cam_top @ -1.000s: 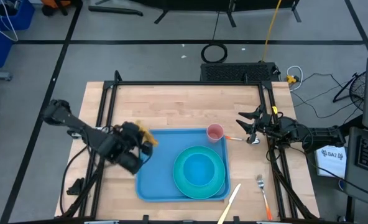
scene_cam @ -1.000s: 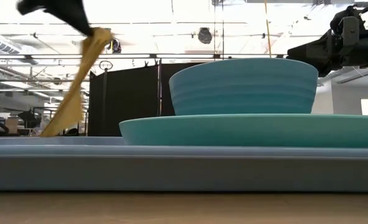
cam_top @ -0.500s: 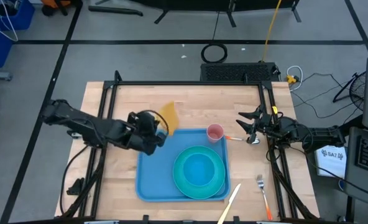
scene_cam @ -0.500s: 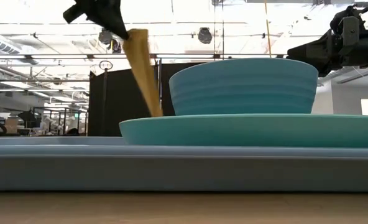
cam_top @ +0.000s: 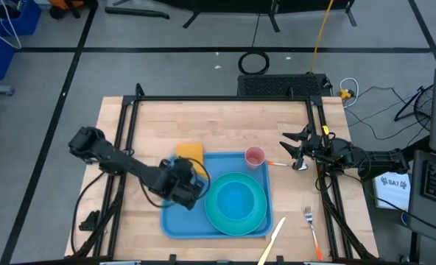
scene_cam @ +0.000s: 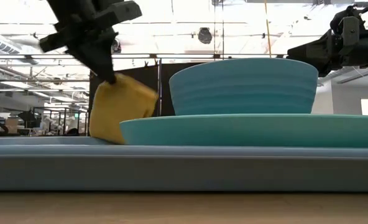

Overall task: Set up tray
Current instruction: Put the yellow napkin on the blue serving tray to the left of the blue plate

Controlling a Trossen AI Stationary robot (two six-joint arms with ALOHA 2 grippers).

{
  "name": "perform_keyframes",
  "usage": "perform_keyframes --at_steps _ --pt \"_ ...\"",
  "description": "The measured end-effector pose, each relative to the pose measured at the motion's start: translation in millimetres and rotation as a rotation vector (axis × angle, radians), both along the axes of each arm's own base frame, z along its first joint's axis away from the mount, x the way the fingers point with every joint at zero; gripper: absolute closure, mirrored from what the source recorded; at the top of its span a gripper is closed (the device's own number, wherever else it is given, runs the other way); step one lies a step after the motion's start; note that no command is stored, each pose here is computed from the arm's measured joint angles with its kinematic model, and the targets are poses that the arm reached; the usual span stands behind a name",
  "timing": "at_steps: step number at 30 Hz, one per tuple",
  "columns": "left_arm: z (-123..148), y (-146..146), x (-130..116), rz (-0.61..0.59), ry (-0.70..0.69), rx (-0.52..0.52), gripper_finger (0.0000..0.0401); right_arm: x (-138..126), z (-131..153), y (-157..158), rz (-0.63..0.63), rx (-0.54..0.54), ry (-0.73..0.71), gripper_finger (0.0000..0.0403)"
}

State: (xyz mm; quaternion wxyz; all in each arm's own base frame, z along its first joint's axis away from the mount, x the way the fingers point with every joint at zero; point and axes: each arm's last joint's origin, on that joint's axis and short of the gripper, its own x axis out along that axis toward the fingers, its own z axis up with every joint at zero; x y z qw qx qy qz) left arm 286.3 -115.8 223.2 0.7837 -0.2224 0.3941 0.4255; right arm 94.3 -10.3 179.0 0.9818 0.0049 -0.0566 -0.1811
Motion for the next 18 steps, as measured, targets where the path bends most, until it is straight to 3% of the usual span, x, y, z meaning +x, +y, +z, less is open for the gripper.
perform_keyframes --at_steps 18 --pt "-52.4 -89.8 -26.4 0.063 0.103 -0.330 0.0400 0.1 -0.1 0.0 0.000 0.000 0.001 0.0236"
